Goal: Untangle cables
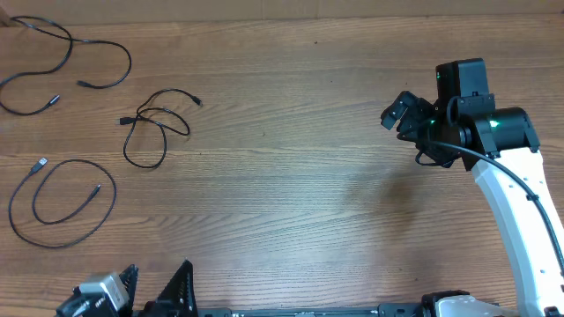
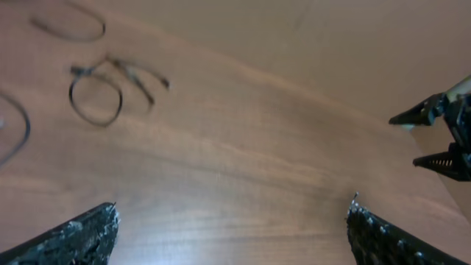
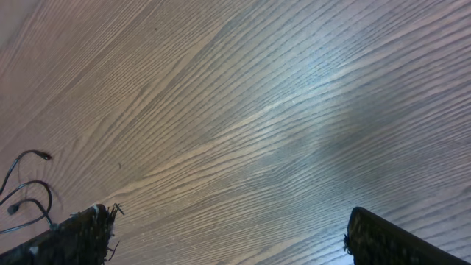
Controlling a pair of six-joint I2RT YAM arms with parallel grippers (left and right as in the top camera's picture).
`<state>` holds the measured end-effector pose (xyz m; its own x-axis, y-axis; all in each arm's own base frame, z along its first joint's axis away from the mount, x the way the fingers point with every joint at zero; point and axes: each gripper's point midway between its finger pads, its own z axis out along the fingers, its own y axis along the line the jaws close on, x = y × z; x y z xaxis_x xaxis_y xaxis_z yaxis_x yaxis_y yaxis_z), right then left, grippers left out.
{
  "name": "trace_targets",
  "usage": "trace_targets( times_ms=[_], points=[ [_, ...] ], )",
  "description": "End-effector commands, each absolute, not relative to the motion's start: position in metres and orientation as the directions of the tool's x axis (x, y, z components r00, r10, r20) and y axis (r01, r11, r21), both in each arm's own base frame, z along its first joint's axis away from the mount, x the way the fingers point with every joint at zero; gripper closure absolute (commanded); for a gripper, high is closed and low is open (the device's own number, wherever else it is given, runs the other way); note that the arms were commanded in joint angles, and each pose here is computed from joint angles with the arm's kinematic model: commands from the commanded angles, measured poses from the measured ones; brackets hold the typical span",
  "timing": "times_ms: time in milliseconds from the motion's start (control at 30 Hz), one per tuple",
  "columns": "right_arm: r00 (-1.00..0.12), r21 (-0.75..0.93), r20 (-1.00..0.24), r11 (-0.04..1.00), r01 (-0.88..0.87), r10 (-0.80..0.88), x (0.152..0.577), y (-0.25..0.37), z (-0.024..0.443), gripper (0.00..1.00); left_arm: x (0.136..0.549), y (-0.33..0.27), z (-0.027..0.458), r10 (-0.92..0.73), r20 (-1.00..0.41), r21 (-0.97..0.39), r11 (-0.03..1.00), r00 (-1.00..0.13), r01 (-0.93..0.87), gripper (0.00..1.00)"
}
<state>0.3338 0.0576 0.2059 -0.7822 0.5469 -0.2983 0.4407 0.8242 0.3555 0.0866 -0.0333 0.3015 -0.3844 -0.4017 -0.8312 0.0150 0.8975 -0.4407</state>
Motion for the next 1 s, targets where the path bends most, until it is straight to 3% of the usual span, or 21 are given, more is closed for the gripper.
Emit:
trace_targets(
  times_ms=[0, 167, 833, 967],
  points=[
    [-0.780, 0.349, -0.311, 0.829, 0.437, 0.543, 0.336, 0.055, 0.206, 0.00, 0.091, -0.033, 0.295, -0.314, -0.887, -0.356, 0.932, -0.339, 0.067, 0.01],
    [-0.781, 0.349, -0.311, 0.829, 0.437, 0.542, 0.336, 0.055, 0.206, 0.00, 0.118, -0.035, 0.284, -0.281, -0.924, -0.321, 0.939, -0.259, 0.126, 0.00],
    [-0.781, 0.349, -0.311, 0.829, 0.437, 0.542, 0.336, 0.055, 0.206, 0.00, 0.220, -0.041, 0.195, -0.185, -0.966, -0.221, 0.954, -0.180, 0.202, 0.00],
    [-0.780, 0.349, -0.311, 0.829, 0.437, 0.543, 0.336, 0.055, 0.206, 0.00, 0.228, -0.041, 0.177, -0.095, -0.982, -0.129, 0.968, -0.162, 0.215, 0.00]
  ],
)
